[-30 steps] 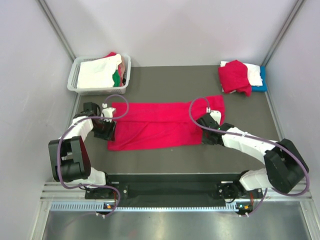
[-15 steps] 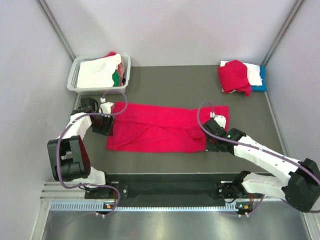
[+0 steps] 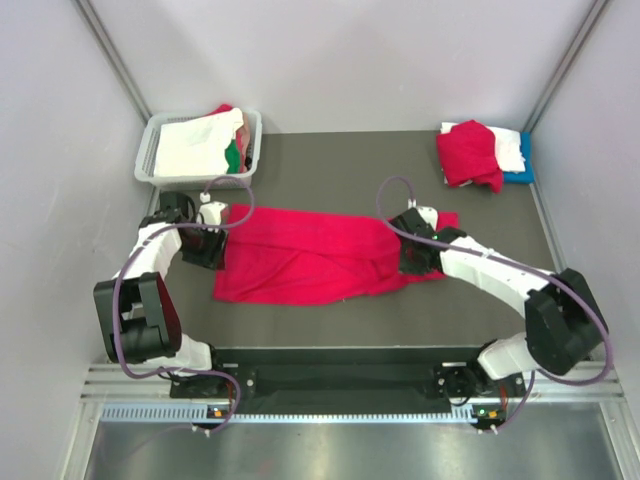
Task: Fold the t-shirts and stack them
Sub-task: Fold the tshirt
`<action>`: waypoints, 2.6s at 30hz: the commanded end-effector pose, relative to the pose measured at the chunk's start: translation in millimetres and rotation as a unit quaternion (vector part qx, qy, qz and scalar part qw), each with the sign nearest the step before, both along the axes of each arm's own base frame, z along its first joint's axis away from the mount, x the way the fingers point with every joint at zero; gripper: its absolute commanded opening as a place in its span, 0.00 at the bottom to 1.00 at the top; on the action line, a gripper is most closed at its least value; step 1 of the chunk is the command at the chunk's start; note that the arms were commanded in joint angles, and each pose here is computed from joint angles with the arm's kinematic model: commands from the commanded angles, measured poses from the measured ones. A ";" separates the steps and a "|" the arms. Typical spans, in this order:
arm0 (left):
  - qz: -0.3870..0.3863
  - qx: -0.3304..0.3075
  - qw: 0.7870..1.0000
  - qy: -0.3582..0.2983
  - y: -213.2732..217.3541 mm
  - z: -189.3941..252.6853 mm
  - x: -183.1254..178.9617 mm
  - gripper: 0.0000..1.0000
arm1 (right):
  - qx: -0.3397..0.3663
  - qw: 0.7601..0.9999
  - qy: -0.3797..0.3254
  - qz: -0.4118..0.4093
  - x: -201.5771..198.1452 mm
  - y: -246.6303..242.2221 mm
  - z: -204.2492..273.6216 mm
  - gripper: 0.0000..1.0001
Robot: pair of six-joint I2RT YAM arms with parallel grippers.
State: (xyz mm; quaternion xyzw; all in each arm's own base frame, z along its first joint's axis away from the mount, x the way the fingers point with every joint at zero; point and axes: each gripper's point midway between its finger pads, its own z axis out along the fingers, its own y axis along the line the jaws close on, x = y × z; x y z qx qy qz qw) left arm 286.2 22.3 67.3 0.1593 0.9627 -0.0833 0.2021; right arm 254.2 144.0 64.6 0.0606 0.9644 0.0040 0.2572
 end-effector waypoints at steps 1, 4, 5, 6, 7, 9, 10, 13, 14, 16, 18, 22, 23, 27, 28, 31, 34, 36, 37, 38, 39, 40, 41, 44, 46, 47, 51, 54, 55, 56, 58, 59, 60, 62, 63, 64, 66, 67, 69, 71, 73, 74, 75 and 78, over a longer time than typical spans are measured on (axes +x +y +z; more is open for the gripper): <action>-0.007 0.004 1.000 -0.026 2.1 19.6 4.8 0.58 | 0.027 0.998 -0.052 -0.007 61.2 6.1 15.2 0.02; -0.010 0.002 1.000 -0.025 1.1 19.3 2.3 0.58 | 0.020 0.999 -0.033 -0.023 73.4 -5.4 -6.2 0.13; -0.012 0.002 1.000 -0.025 0.8 19.6 2.1 0.58 | 0.019 0.999 -0.034 -0.025 76.9 -6.8 -10.4 0.14; -0.012 0.002 1.000 -0.025 0.9 19.7 2.1 0.58 | 0.016 0.999 -0.029 -0.028 77.1 -9.1 -15.2 0.14; -0.013 0.003 1.000 -0.024 1.0 19.5 1.7 0.58 | 0.013 0.999 -0.021 -0.031 77.2 -9.9 -22.8 0.14; -0.014 0.001 1.000 -0.023 0.1 19.4 1.1 0.58 | 0.018 0.999 -0.021 -0.033 78.8 -7.6 -27.3 0.18; -0.014 0.001 1.000 -0.023 0.6 19.8 1.1 0.58 | 0.019 0.999 -0.022 -0.033 80.3 -6.9 -28.5 0.27; -0.014 -0.002 1.000 -0.021 -0.7 19.1 1.2 0.58 | 0.008 0.999 -0.036 -0.037 88.7 -9.7 -20.4 0.31; -0.015 -0.002 1.000 -0.021 -0.6 19.9 1.4 0.58 | -0.004 0.998 -0.044 -0.036 91.8 -13.2 -14.6 0.32; -0.015 -0.002 1.000 -0.018 -0.4 19.6 0.3 0.58 | -0.013 0.997 -0.066 -0.030 95.9 -13.2 6.8 0.36; -0.016 0.000 1.000 -0.020 0.0 20.7 0.4 0.58 | -0.036 0.995 -0.086 -0.016 95.2 -14.0 23.7 0.39; -0.021 -0.008 1.000 -0.018 -3.6 26.4 -1.6 0.58 | -0.042 0.993 -0.108 0.005 76.3 -10.6 52.6 0.46; -0.024 -0.013 1.000 -0.014 -5.1 27.3 -3.7 0.58 | -0.042 0.994 -0.104 0.008 69.5 -10.7 52.9 0.46; -0.060 -0.050 0.997 0.010 -21.9 40.1 -12.7 0.56 | -0.019 0.995 -0.099 0.022 45.2 -2.2 51.5 0.48; -0.075 -0.051 0.996 0.020 -23.8 40.2 -17.8 0.51 | -0.017 0.996 -0.088 0.028 37.9 -0.1 44.2 0.49; -0.107 -0.041 0.992 0.048 -26.0 33.3 -35.7 0.47 | -0.011 0.997 -0.069 0.046 24.3 13.5 31.3 0.49; -0.124 -0.001 0.990 0.060 -18.4 21.5 -52.4 0.41 | -0.001 0.997 -0.047 0.058 15.6 23.1 15.1 0.49; -0.130 0.010 0.989 0.076 -15.5 14.9 -67.2 0.41 | 0.000 0.997 -0.036 0.064 12.5 26.8 5.4 0.49; -0.139 0.014 0.987 0.081 -14.9 13.2 -71.7 0.41 | -0.001 0.997 -0.034 0.065 12.3 27.2 3.2 0.49; -0.143 0.015 0.986 0.088 -14.8 9.9 -78.9 0.40 | -0.004 0.997 -0.032 0.065 11.8 27.1 1.1 0.49; -0.146 0.016 0.985 0.095 -14.6 8.5 -84.1 0.40 | -0.005 0.997 -0.030 0.065 12.3 27.2 -1.9 0.49; -0.150 0.017 0.984 0.098 -14.3 7.4 -87.3 0.39 | -0.004 0.997 -0.030 0.066 12.6 28.1 -1.8 0.48; -0.151 0.018 0.983 0.104 -14.0 4.6 -91.6 0.38 | -0.004 0.997 -0.029 0.066 11.8 28.1 -3.1 0.48; -0.160 0.006 0.979 0.122 -17.6 2.5 -103.0 0.34 | -0.007 0.997 -0.026 0.066 11.8 28.4 -7.1 0.48; -0.161 0.003 0.979 0.128 -18.4 1.0 -107.0 0.34 | -0.007 0.998 -0.025 0.065 11.9 28.3 -10.7 0.48; -0.162 0.001 0.978 0.132 -19.0 -0.5 -109.3 0.34 | -0.007 0.998 -0.024 0.065 11.7 28.2 -12.7 0.48; -0.155 -0.004 0.978 0.138 -20.5 -4.3 -110.7 0.37 | -0.003 0.997 -0.022 0.067 13.7 32.5 -19.5 0.48; -0.143 -0.002 0.982 0.125 -20.8 -3.9 -103.4 0.45 | 0.007 0.997 -0.025 0.072 17.4 39.2 -23.5 0.48; -0.135 -0.003 0.983 0.123 -21.3 -3.9 -101.8 0.48 | 0.013 0.997 -0.022 0.075 17.3 42.2 -24.2 0.48; -0.133 -0.008 0.984 0.120 -22.5 -5.0 -99.7 0.54 | 0.018 0.997 -0.023 0.077 18.5 44.9 -24.8 0.47; -0.128 -0.012 0.984 0.122 -24.8 -7.2 -98.3 0.57 | 0.025 0.996 -0.022 0.080 20.6 49.7 -27.6 0.47; -0.126 -0.015 0.985 0.118 -26.0 -8.5 -96.0 0.60 | 0.026 0.996 -0.022 0.081 21.6 51.1 -28.0 0.47; -0.125 -0.016 0.985 0.117 -26.5 -9.4 -94.8 0.61 | 0.028 0.996 -0.024 0.082 23.9 53.6 -28.7 0.47; -0.120 -0.019 0.985 0.119 -27.5 -12.7 -93.3 0.61 | 0.030 0.996 -0.022 0.087 24.8 55.8 -30.1 0.47; -0.118 -0.018 0.986 0.114 -27.1 -14.2 -89.7 0.62 | 0.028 0.995 -0.020 0.089 25.5 56.6 -32.7 0.47; -0.114 -0.018 0.986 0.118 -26.8 -17.2 -89.3 0.62 | 0.027 0.995 -0.020 0.091 25.9 57.1 -33.8 0.46; -0.110 -0.017 0.986 0.121 -26.2 -23.0 -89.2 0.61 | 0.027 0.995 -0.019 0.092 27.5 58.2 -35.1 0.46; -0.108 -0.019 0.986 0.127 -26.5 -26.1 -89.8 0.60 | 0.028 0.995 -0.021 0.094 28.5 59.2 -34.7 0.46; -0.103 -0.021 0.986 0.132 -27.0 -28.6 -88.7 0.57 | 0.029 0.995 -0.023 0.095 30.2 60.9 -33.8 0.45; -0.099 -0.024 0.986 0.132 -27.1 -30.0 -84.0 0.51 | 0.029 0.995 -0.027 0.095 33.0 61.6 -32.2 0.45; -0.097 -0.023 0.986 0.132 -26.5 -32.2 -80.4 0.43 | 0.028 0.995 -0.027 0.097 33.4 61.8 -31.9 0.45; -0.094 -0.022 0.987 0.132 -26.3 -32.6 -79.2 0.41 | 0.028 0.995 -0.026 0.097 33.5 61.4 -31.7 0.45; -0.093 -0.023 0.987 0.132 -26.5 -33.2 -78.6 0.39 | 0.028 0.994 -0.026 0.098 33.7 61.5 -30.9 0.45; -0.094 -0.029 0.987 0.128 -28.8 -32.9 -76.9 0.22 | 0.029 0.994 -0.028 0.098 32.0 60.9 -28.0 0.45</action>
